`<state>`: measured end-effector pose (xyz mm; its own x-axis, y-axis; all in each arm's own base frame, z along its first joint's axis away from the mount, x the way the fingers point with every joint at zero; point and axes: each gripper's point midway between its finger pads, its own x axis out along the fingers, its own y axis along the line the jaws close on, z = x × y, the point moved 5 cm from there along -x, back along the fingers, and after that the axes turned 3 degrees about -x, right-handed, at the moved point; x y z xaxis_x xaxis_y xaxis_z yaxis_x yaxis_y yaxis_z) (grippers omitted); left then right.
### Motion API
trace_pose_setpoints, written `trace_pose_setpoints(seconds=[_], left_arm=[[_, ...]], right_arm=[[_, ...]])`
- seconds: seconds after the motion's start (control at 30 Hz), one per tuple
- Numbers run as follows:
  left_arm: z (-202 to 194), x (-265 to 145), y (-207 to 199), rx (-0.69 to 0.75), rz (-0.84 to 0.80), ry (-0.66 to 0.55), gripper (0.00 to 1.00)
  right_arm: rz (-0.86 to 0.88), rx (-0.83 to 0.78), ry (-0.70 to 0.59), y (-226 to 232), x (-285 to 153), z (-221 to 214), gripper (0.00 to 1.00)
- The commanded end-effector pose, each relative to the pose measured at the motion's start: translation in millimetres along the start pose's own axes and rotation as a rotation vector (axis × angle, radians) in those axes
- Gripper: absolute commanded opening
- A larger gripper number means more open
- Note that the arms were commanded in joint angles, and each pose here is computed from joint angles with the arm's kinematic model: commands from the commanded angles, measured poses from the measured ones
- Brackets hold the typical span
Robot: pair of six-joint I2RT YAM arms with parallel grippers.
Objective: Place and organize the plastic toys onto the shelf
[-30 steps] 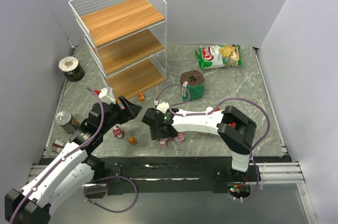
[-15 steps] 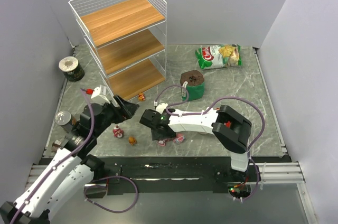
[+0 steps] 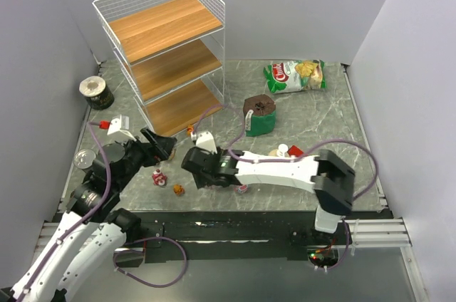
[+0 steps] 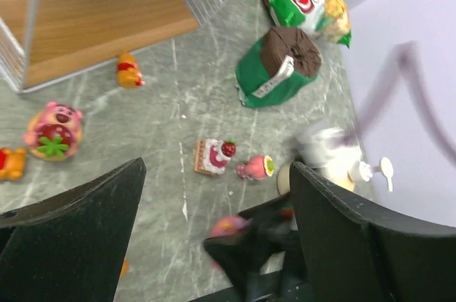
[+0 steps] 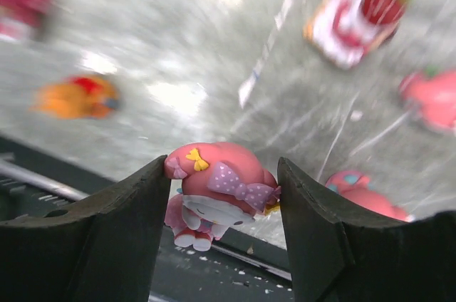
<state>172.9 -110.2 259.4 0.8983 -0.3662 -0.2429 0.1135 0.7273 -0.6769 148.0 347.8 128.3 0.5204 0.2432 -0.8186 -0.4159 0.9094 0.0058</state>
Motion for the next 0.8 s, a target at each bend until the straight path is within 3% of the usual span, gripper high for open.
trace_pose_setpoints(seconds=[0.0, 0.37, 0.7, 0.77], left_arm=[[26, -17, -7, 0.032, 0.024, -0.098, 0.88], [41, -38, 15, 0.062, 0.148, -0.223, 0.92], [35, -35, 24, 0.073, 0.176, -0.226, 0.93], [35, -34, 26, 0.073, 0.185, -0.225, 0.93]], right_arm=[[0.095, -0.046, -0.347, 4, -68, 91, 0.05], [0.008, -0.193, -0.980, -35, -141, 255, 0.08], [-0.100, -0.290, -1.253, -73, -110, 316, 0.09], [-0.128, -0.297, -1.260, -83, -100, 324, 0.09]])
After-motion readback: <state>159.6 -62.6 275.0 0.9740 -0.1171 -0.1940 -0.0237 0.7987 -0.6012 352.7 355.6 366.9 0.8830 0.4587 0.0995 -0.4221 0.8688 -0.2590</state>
